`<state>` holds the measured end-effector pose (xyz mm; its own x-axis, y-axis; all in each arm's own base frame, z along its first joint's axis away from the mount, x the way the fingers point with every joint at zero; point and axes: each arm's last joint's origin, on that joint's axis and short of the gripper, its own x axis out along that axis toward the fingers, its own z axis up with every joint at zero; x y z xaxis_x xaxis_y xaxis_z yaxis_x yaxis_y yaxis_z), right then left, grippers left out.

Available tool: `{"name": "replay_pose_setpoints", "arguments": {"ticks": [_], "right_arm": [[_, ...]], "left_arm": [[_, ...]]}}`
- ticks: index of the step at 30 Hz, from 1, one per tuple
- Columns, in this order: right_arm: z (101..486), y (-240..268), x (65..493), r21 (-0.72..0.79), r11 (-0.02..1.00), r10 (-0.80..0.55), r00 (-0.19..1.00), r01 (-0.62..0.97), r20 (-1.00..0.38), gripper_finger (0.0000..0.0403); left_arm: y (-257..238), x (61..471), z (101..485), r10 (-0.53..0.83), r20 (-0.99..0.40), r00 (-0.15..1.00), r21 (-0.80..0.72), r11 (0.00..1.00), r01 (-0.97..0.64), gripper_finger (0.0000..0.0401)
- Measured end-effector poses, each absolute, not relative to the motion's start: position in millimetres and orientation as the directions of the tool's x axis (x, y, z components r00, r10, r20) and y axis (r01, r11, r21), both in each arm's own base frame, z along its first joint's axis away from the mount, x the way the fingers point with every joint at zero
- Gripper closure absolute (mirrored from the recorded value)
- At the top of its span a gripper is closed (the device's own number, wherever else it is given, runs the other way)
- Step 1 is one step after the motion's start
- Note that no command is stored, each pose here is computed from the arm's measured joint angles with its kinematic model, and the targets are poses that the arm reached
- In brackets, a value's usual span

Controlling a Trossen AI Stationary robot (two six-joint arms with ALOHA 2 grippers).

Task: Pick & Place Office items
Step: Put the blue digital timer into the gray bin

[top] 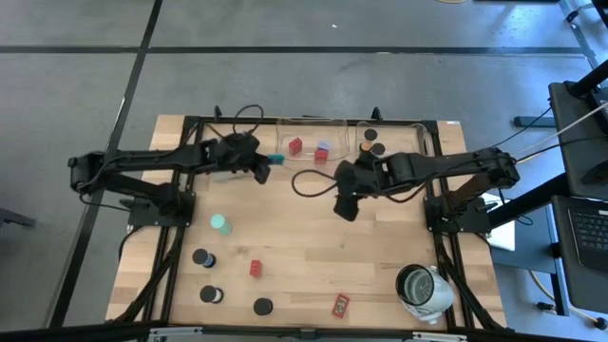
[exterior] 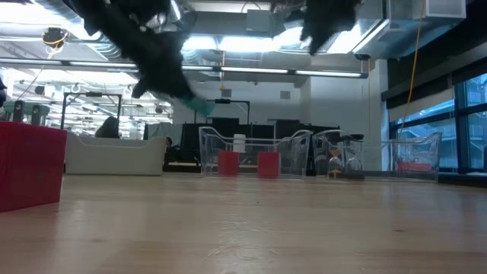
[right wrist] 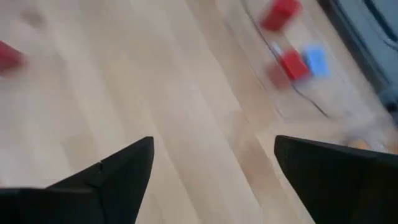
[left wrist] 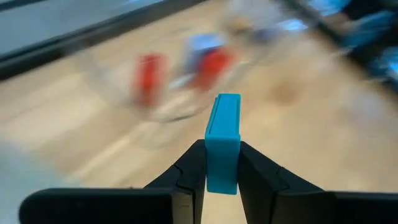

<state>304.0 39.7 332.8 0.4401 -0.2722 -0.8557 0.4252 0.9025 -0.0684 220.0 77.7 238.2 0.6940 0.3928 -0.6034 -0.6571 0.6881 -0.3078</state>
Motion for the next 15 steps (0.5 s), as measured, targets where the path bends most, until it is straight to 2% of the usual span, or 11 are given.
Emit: {"name": "replay_pose_setpoints", "arguments": {"ticks": [4, 7, 10, 15], "right_arm": [[322, 41, 297, -0.133, 0.864, -0.337, 0.362, 0.485, -0.869, 0.0083], [314, 43, 296, -0.136, 0.853, -0.342, 0.343, 0.503, -0.875, 0.0089], [302, 43, 294, -0.147, 0.842, -0.348, 0.314, 0.518, -0.883, 0.0092], [283, 43, 289, -0.161, 0.817, -0.349, 0.253, 0.554, -0.902, 0.0092]], "left_arm": [[93, 202, 227, 0.481, -0.710, 0.514, -0.147, 0.613, -0.776, 0.0334], [99, 193, 222, 0.494, -0.754, 0.432, -0.089, 0.575, -0.813, 0.0334], [99, 188, 222, 0.491, -0.768, 0.410, -0.067, 0.576, -0.815, 0.0334], [97, 187, 234, 0.502, -0.714, 0.488, -0.122, 0.597, -0.793, 0.0334]]}}
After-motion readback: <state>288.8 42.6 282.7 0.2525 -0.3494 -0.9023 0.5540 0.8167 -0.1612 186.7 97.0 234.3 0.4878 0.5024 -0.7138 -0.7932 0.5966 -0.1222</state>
